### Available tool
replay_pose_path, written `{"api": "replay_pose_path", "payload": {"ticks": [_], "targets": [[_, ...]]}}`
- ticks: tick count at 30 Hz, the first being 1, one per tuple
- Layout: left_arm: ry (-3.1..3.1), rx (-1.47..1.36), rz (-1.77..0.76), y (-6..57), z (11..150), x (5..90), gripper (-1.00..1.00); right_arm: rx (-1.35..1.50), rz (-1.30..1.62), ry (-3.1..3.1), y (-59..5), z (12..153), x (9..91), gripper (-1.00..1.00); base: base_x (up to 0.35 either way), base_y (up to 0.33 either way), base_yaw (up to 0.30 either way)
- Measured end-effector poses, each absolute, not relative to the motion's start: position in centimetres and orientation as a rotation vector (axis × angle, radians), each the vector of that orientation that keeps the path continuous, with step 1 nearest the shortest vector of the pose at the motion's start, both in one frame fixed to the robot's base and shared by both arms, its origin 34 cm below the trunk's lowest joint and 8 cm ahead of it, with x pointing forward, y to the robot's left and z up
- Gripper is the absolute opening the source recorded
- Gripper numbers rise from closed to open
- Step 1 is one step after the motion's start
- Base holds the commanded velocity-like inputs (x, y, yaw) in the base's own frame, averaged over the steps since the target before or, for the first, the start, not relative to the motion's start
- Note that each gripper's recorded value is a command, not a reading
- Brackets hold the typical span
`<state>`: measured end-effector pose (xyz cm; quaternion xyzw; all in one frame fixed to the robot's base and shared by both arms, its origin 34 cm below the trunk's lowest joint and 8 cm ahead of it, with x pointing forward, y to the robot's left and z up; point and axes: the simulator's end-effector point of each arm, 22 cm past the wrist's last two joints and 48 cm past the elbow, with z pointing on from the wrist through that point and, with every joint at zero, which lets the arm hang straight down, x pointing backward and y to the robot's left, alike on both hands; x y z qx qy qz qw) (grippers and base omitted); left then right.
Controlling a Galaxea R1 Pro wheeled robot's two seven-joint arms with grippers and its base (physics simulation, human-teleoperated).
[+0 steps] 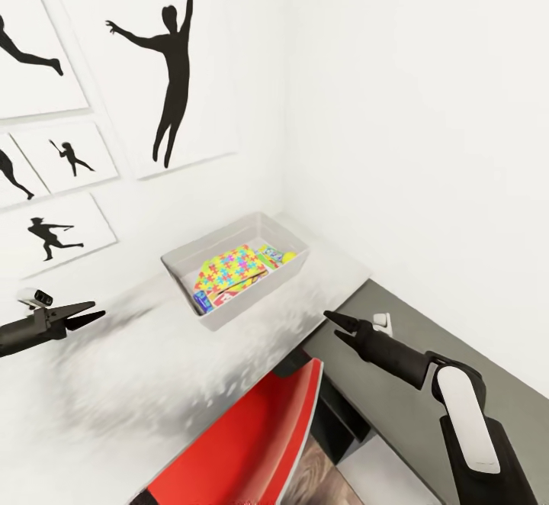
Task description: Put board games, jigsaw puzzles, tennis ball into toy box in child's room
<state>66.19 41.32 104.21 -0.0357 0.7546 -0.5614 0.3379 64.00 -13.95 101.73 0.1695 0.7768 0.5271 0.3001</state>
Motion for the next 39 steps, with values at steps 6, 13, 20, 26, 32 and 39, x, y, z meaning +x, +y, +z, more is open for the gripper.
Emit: {"api": "replay_pose_path", "payload": {"ticks": [6,13,20,26,32,39], "targets": [[1.959,-0.087,-1.461,41.3,104.7,66.1,1.0,0.442,1.399,2.054,-14.0,102.3,64.0,1.0,-0.037,0.0,0.018],[1.95,-0.079,-1.459,41.3,105.4,66.1,1.0,0.434,1.398,2.045,-14.0,102.8,63.9,1.0,-0.005,0.0,0.002],[1.941,-0.069,-1.457,41.3,106.0,66.0,1.0,0.427,1.396,2.035,-14.0,103.4,63.8,1.0,0.0,0.0,0.0],[1.933,-0.062,-1.456,41.2,106.5,65.9,1.0,0.421,1.396,2.028,-14.0,103.9,63.8,1.0,0.0,0.0,0.0],[1.925,-0.053,-1.452,41.3,107.1,65.9,1.0,0.416,1.395,2.023,-14.0,104.2,63.6,1.0,0.0,0.0,0.0],[1.915,-0.045,-1.45,41.2,107.7,65.8,1.0,0.408,1.394,2.014,-14.0,104.8,63.5,1.0,0.0,0.0,0.0]]}}
